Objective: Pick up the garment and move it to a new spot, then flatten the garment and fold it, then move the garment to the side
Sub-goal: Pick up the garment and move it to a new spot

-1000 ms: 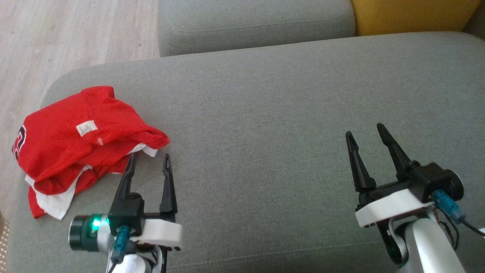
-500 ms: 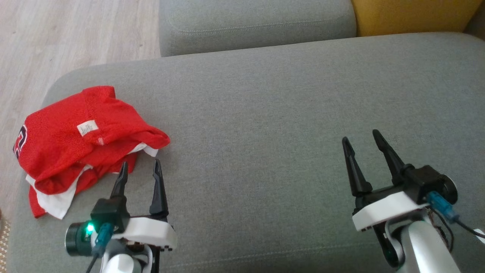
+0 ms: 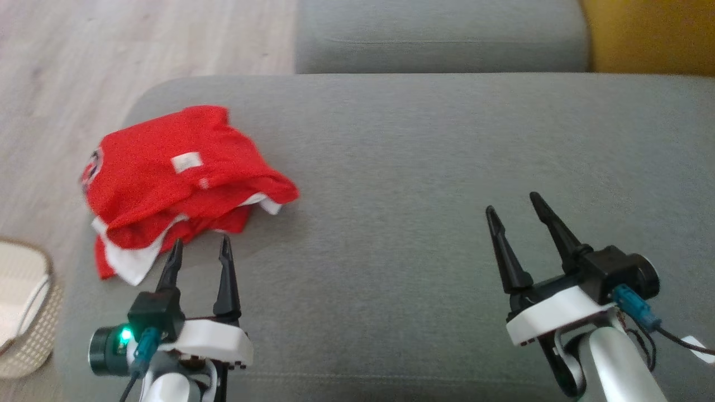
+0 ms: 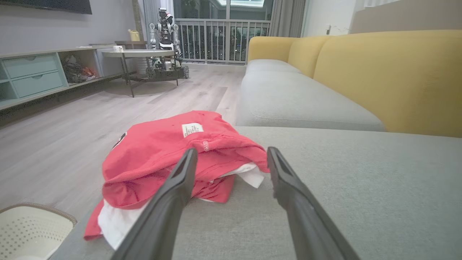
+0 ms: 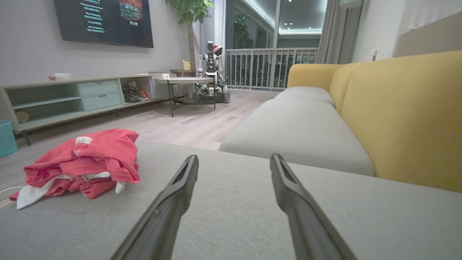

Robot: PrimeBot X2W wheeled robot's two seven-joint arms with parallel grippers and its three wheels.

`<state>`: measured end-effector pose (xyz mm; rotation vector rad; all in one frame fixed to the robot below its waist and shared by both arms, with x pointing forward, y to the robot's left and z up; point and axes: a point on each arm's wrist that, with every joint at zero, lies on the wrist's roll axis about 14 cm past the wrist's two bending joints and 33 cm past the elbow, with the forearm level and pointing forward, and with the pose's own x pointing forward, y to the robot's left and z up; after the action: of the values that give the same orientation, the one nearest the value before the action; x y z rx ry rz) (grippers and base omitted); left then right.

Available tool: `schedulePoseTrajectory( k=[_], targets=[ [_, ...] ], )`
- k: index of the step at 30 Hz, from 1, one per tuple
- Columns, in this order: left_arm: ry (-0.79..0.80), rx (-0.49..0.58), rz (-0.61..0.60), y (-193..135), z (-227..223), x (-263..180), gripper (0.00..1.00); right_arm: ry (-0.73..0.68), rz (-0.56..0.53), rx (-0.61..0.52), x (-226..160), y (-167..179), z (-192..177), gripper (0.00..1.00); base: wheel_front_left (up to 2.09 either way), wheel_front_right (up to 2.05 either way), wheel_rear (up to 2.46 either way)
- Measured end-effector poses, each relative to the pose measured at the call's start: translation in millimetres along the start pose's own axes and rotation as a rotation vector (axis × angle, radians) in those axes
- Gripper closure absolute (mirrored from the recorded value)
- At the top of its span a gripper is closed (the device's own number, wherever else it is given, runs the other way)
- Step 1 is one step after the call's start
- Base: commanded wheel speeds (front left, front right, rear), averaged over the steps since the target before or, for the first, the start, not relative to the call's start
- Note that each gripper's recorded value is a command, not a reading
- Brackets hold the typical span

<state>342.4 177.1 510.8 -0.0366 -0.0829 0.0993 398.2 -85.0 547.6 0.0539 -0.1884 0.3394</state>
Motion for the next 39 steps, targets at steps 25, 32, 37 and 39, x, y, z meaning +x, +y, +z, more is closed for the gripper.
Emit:
schedulePoseTrajectory(
  k=[25,32,37,39],
  targets=[
    [-0.012,0.023,0.239,75,6,-40,0.0,0.048,0.217,0.044,22,73,-22,0.0,0.0,0.0,0.0],
    [-0.053,-0.027,0.221,85,19,12,0.0,0.027,0.185,0.005,41,55,-25,0.0,0.0,0.0,0.0],
    [-0.029,-0.019,0.132,85,25,77,0.0,-0.01,0.147,-0.027,65,34,-26,0.0,0.0,0.0,0.0],
    [0.003,-0.018,0.102,86,23,103,0.0,-0.014,0.14,-0.037,72,29,-30,0.0,0.0,0.0,0.0]
  ],
)
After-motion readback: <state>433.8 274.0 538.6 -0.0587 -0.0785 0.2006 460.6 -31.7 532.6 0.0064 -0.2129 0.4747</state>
